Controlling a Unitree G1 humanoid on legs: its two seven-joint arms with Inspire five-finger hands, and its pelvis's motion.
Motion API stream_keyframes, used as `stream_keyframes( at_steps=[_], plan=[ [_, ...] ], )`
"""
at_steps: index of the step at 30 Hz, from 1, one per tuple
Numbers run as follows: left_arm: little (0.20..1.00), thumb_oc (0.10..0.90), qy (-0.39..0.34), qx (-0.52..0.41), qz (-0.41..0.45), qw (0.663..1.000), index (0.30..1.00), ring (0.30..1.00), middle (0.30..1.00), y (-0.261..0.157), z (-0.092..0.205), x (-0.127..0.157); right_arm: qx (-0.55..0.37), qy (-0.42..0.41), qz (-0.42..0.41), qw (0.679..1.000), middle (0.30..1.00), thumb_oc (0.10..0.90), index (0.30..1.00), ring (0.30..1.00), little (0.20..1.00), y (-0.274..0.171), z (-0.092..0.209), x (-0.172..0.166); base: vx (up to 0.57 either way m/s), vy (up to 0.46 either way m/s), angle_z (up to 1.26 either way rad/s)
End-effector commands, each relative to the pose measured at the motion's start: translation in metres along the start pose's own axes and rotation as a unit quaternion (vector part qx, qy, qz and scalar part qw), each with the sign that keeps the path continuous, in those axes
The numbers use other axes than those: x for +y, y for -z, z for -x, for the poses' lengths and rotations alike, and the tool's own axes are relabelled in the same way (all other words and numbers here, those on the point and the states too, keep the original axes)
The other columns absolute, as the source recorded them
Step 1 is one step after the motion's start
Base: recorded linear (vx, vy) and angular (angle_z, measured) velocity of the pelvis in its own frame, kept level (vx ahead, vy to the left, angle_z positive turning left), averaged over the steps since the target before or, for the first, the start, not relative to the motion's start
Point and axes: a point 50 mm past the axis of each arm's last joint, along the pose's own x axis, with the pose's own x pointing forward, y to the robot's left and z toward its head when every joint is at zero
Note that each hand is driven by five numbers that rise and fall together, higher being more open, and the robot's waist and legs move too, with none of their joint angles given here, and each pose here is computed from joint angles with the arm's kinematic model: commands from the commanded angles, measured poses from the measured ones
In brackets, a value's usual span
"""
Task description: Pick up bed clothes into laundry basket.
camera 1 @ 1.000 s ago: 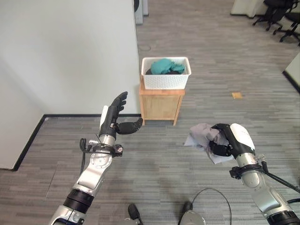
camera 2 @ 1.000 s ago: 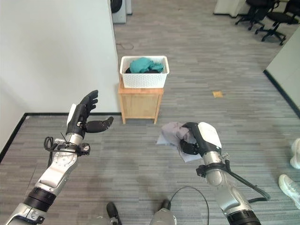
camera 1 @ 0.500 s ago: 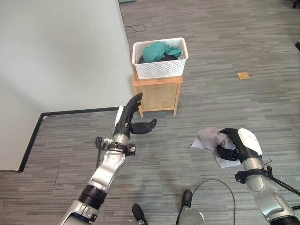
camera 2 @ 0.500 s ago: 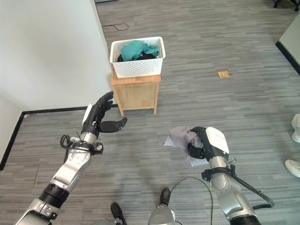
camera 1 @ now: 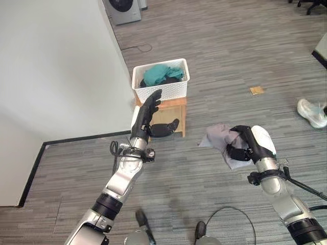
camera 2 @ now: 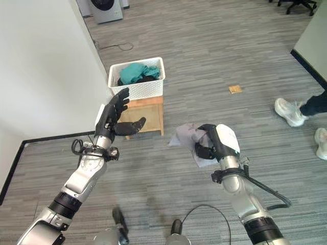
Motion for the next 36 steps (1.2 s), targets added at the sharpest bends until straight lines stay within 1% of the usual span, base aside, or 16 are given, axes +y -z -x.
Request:
stream_keyframes(
  at_steps=[1,6,8,13,15,16,22,24,25,26,28,29,31,36],
  plan=[
    [0.900,0.800,-0.030,-0.123,0.028,0.991,0.900,0.900,0.900,-0.045,-0.001,0.015,-0.154,0.100,0.006,0.983,0.300,0.400,0.300,0.300,0.300,-0.057,-0.017,-0.054,0.29,0.007,0.13],
    [0.900,0.800,-0.041,-0.104,0.033,0.993,0.900,0.900,0.900,-0.035,0.006,0.022,-0.152,0.091,0.002,0.984,0.300,0.400,0.300,0.300,0.300,-0.058,-0.017,-0.048,0.42,0.034,-0.20],
    [0.900,0.800,-0.048,-0.088,0.025,0.995,0.900,0.900,0.900,-0.027,0.013,0.030,-0.143,0.074,0.013,0.987,0.300,0.400,0.300,0.300,0.300,-0.054,-0.017,-0.041,0.49,0.027,-0.25],
    [0.900,0.800,-0.044,-0.086,0.010,0.995,0.900,0.900,0.900,-0.027,0.012,0.034,-0.140,0.079,0.018,0.987,0.300,0.400,0.300,0.300,0.300,-0.055,-0.020,-0.039,0.40,0.017,-0.04],
    [0.900,0.800,-0.035,-0.087,0.003,0.996,0.900,0.900,0.900,-0.030,0.008,0.031,-0.141,0.091,0.027,0.985,0.300,0.400,0.300,0.300,0.300,-0.057,-0.023,-0.043,0.39,0.135,-0.12],
    [0.900,0.800,-0.036,-0.089,-0.005,0.995,0.900,0.900,0.900,-0.032,0.003,0.031,-0.146,0.106,0.035,0.983,0.300,0.400,0.300,0.300,0.300,-0.062,-0.029,-0.051,0.31,0.196,-0.13],
    [0.900,0.800,-0.036,-0.121,-0.015,0.992,0.900,0.900,0.900,-0.052,-0.010,0.023,-0.173,0.139,0.036,0.974,0.300,0.400,0.300,0.300,0.300,-0.082,-0.036,-0.067,0.21,0.153,-0.14],
    [0.900,0.800,-0.035,-0.126,-0.012,0.991,0.900,0.900,0.900,-0.053,-0.010,0.022,-0.169,0.143,0.031,0.975,0.300,0.400,0.300,0.300,0.300,-0.079,-0.034,-0.069,0.25,-0.080,0.27],
    [0.900,0.800,-0.033,-0.127,-0.012,0.991,0.900,0.900,0.900,-0.053,-0.011,0.021,-0.162,0.145,0.027,0.976,0.300,0.400,0.300,0.300,0.300,-0.074,-0.032,-0.070,0.20,-0.294,0.26],
    [0.900,0.800,-0.018,-0.127,-0.014,0.992,0.900,0.900,0.900,-0.052,-0.012,0.014,-0.138,0.154,0.026,0.978,0.300,0.400,0.300,0.300,0.300,-0.061,-0.027,-0.074,0.12,-0.263,0.42],
    [0.900,0.800,-0.017,-0.127,-0.016,0.992,0.900,0.900,0.900,-0.052,-0.013,0.012,-0.124,0.161,0.034,0.979,0.300,0.400,0.300,0.300,0.300,-0.053,-0.026,-0.074,0.11,-0.147,1.23],
    [0.900,0.800,-0.011,-0.129,-0.013,0.991,0.900,0.900,0.900,-0.052,-0.013,0.009,-0.105,0.141,0.036,0.984,0.300,0.400,0.300,0.300,0.300,-0.045,-0.022,-0.071,0.28,-0.118,1.53],
    [0.900,0.800,-0.005,-0.122,0.005,0.993,0.900,0.900,0.900,-0.048,-0.010,0.002,-0.110,0.136,0.036,0.984,0.300,0.400,0.300,0.300,0.300,-0.045,-0.018,-0.067,0.30,-0.138,1.02],
    [0.900,0.800,0.001,-0.109,0.001,0.994,0.900,0.900,0.900,-0.041,-0.008,-0.001,-0.111,0.123,0.032,0.986,0.300,0.400,0.300,0.300,0.300,-0.041,-0.014,-0.063,0.13,-0.103,0.17]
  ],
)
